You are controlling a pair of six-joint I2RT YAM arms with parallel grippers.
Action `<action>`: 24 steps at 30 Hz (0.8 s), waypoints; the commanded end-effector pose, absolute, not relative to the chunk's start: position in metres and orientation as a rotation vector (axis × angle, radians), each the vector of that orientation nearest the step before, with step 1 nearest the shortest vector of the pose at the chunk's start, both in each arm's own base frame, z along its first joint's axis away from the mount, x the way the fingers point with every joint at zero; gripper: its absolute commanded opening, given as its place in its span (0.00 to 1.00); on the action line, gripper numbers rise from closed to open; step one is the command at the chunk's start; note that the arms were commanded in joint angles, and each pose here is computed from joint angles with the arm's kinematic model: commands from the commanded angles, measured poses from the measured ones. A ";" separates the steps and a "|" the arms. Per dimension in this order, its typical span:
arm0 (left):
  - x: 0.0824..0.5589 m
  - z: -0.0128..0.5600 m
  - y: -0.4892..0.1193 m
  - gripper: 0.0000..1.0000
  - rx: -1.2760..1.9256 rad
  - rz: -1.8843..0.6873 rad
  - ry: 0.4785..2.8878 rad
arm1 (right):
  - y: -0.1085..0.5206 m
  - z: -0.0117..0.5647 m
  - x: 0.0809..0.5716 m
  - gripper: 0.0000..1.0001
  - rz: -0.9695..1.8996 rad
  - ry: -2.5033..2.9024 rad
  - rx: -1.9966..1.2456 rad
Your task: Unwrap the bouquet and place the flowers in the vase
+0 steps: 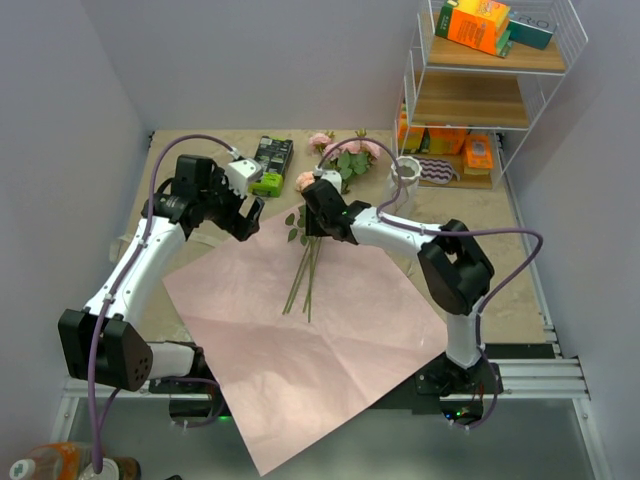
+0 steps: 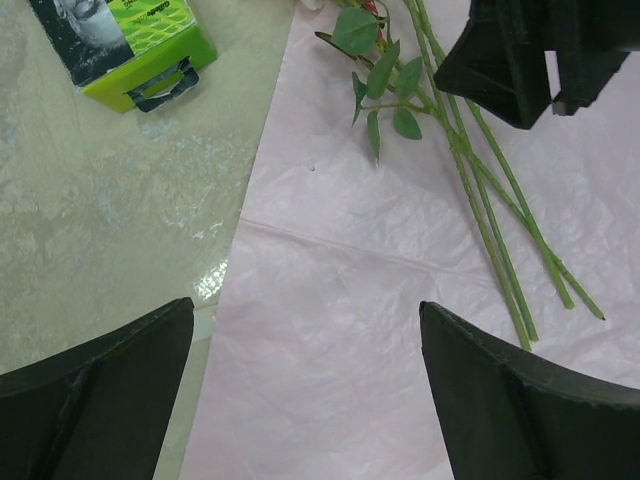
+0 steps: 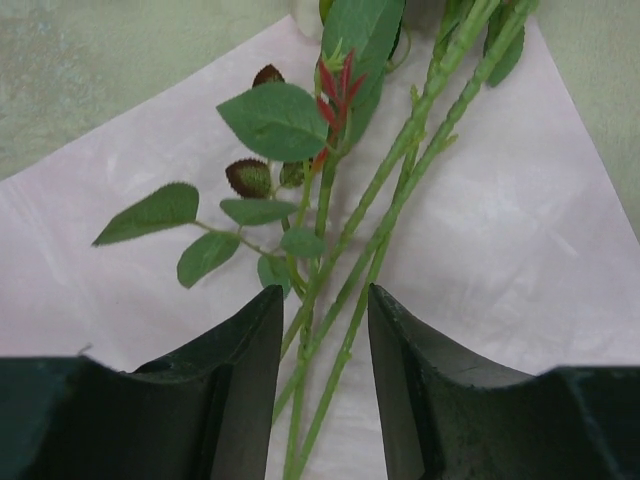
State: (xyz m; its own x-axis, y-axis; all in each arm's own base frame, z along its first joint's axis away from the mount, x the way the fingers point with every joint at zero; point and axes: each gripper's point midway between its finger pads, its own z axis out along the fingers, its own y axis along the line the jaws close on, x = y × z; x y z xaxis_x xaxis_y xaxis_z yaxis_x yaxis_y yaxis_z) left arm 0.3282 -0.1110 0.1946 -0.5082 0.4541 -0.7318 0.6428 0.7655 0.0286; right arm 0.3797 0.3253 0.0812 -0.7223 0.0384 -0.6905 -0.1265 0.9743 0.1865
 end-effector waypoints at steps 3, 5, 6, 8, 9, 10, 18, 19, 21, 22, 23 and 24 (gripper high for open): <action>0.325 0.201 -0.109 0.99 0.856 -0.300 2.152 | 0.341 0.093 0.412 0.41 0.331 2.323 -0.055; 0.324 0.199 -0.107 0.99 0.862 -0.284 2.154 | 0.346 0.088 0.418 0.39 0.327 2.329 -0.059; 0.324 0.199 -0.106 0.99 0.863 -0.280 2.154 | 0.345 0.085 0.420 0.39 0.320 2.332 -0.060; 0.323 0.197 -0.105 0.99 0.867 -0.269 2.152 | 0.346 0.080 0.424 0.36 0.310 2.337 -0.059; 0.323 0.197 -0.104 0.99 0.872 -0.267 2.149 | 0.344 0.078 0.425 0.35 0.307 2.344 -0.054; 0.323 0.196 -0.104 0.99 0.873 -0.265 2.151 | 0.344 0.078 0.426 0.35 0.308 2.343 -0.051; 0.322 0.192 -0.104 0.99 0.883 -0.260 2.148 | 0.327 0.080 0.423 0.35 0.285 2.344 -0.028; 0.322 0.192 -0.104 0.99 0.881 -0.261 2.147 | 0.324 0.078 0.422 0.35 0.276 2.348 -0.028; 0.323 0.192 -0.104 0.99 0.884 -0.264 2.147 | 0.321 0.081 0.422 0.36 0.278 2.341 -0.020; 0.322 0.192 -0.104 0.99 0.882 -0.265 2.147 | 0.319 0.079 0.422 0.36 0.274 2.346 -0.018; 0.322 0.192 -0.104 0.99 0.884 -0.263 2.145 | 0.317 0.077 0.424 0.36 0.272 2.348 -0.010; 0.323 0.193 -0.104 0.99 0.882 -0.264 2.144 | 0.317 0.076 0.424 0.36 0.274 2.349 -0.009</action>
